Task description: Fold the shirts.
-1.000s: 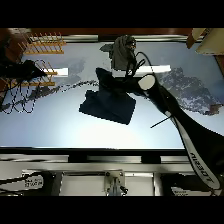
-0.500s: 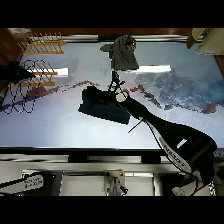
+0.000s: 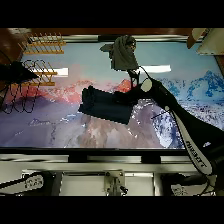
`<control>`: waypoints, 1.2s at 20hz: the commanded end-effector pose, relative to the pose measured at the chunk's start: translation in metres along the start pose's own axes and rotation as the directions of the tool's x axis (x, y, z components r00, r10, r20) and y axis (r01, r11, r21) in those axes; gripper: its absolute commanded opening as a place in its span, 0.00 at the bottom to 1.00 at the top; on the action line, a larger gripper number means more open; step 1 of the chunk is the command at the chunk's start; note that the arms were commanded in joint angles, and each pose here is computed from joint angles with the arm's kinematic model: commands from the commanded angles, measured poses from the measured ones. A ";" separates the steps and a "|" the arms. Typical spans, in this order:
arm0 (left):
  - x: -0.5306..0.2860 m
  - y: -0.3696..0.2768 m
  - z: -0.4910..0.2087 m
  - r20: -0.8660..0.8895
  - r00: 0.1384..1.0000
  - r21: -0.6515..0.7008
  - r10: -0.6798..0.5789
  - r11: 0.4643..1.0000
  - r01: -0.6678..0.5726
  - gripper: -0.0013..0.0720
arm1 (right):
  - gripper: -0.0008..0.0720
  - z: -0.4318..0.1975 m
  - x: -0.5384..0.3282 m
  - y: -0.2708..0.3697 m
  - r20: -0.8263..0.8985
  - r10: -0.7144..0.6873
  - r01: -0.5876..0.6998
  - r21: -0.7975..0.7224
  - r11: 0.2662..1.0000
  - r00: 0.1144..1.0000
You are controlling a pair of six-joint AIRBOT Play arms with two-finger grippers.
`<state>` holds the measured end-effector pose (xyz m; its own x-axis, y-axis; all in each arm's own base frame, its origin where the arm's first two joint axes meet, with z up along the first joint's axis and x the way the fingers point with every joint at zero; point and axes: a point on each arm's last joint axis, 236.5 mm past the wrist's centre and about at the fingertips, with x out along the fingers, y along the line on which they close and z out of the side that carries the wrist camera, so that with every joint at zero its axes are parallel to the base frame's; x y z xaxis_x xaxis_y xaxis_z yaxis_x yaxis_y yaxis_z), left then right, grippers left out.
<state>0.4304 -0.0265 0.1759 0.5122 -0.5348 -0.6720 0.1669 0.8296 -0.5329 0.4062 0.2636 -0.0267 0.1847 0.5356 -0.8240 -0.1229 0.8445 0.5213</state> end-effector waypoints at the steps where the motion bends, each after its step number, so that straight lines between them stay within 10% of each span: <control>1: 0.000 0.000 0.002 0.010 1.000 0.004 0.003 1.000 -0.003 0.06 | 0.94 -0.040 -0.007 -0.089 -0.176 -0.202 0.221 0.096 0.971 0.963; 16: 0.012 -0.021 0.000 -0.007 1.000 0.059 -0.024 0.998 0.025 0.06 | 0.93 -0.009 0.040 -0.053 -0.080 0.185 -0.159 0.256 0.953 0.979; 17: 0.012 -0.021 0.000 -0.007 1.000 0.059 -0.024 0.998 0.024 0.06 | 0.82 -0.002 0.041 -0.053 -0.051 0.176 -0.159 0.241 0.958 0.983; 19: 0.013 -0.021 0.000 -0.007 1.000 0.060 -0.024 0.998 0.024 0.06 | 0.11 0.010 0.039 -0.049 -0.016 0.173 -0.165 0.220 0.961 0.985; 24: 0.013 -0.022 -0.001 -0.009 1.000 0.062 -0.025 0.998 0.026 0.06 | 0.10 0.065 -0.013 -0.005 0.075 0.270 -0.270 -0.012 0.963 0.960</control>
<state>0.4330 -0.0513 0.1785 0.5012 -0.5567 -0.6625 0.2305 0.8238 -0.5179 0.4484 0.2473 -0.0462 0.1768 0.7033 -0.6886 -0.0577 0.7058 0.7061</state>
